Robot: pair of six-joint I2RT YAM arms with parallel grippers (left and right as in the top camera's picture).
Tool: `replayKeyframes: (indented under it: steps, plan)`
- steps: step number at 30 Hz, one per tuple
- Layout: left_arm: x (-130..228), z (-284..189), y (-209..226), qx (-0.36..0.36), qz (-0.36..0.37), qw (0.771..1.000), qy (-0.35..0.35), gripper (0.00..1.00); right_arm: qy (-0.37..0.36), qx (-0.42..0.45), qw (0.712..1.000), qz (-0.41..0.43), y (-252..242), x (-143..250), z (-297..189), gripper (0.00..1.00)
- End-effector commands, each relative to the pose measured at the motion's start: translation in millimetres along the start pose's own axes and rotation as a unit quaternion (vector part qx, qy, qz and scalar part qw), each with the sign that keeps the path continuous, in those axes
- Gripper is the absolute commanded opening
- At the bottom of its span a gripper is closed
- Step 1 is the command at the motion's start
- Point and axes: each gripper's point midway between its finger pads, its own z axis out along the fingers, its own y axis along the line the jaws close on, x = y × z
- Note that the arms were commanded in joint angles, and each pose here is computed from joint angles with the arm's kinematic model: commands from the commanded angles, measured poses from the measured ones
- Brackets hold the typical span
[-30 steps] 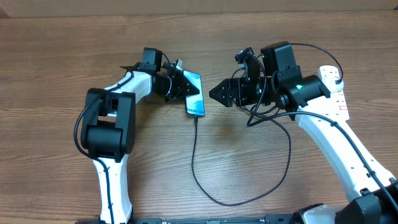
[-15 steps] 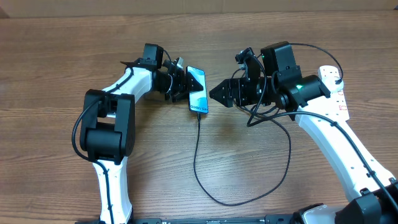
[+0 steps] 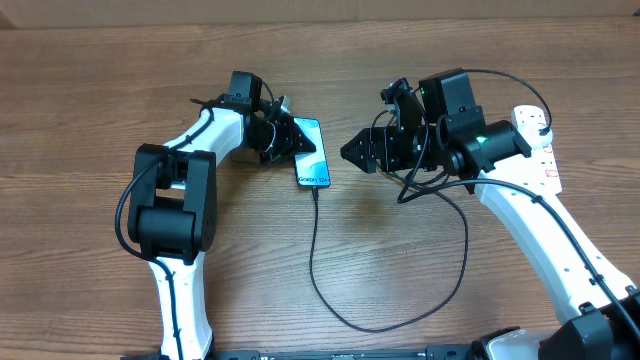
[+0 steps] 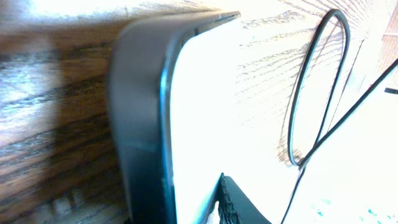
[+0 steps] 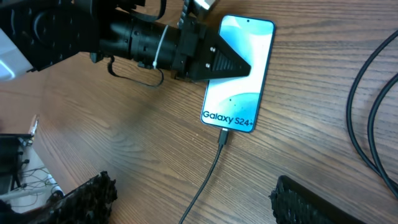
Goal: Plug charger to phone and switch on socket
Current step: 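Set the phone flat with the left gripper and open it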
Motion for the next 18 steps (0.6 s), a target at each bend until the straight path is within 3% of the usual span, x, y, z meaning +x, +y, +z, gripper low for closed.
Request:
replayKeyframes:
  steps: [1,4,7,13,18]
  plan:
    - [6,12,42,-0.067,-0.034,0.997,0.002,0.25,-0.012,0.003,1.000,-0.009,3,-4,-7,0.81]
    - [7,12,43,-0.067,-0.037,0.997,0.003,0.28,-0.012,0.003,1.000,-0.009,3,-4,-7,0.81]
    - [7,12,43,-0.067,-0.037,0.997,0.003,0.42,-0.009,0.003,1.000,-0.007,3,-3,-7,0.81]
    - [8,10,46,-0.070,-0.046,0.996,0.007,0.58,-0.004,0.009,1.000,-0.004,1,0,-7,0.81]
    - [12,1,61,-0.100,-0.069,0.993,0.011,0.77,-0.004,0.009,1.000,-0.004,1,0,-7,0.81]
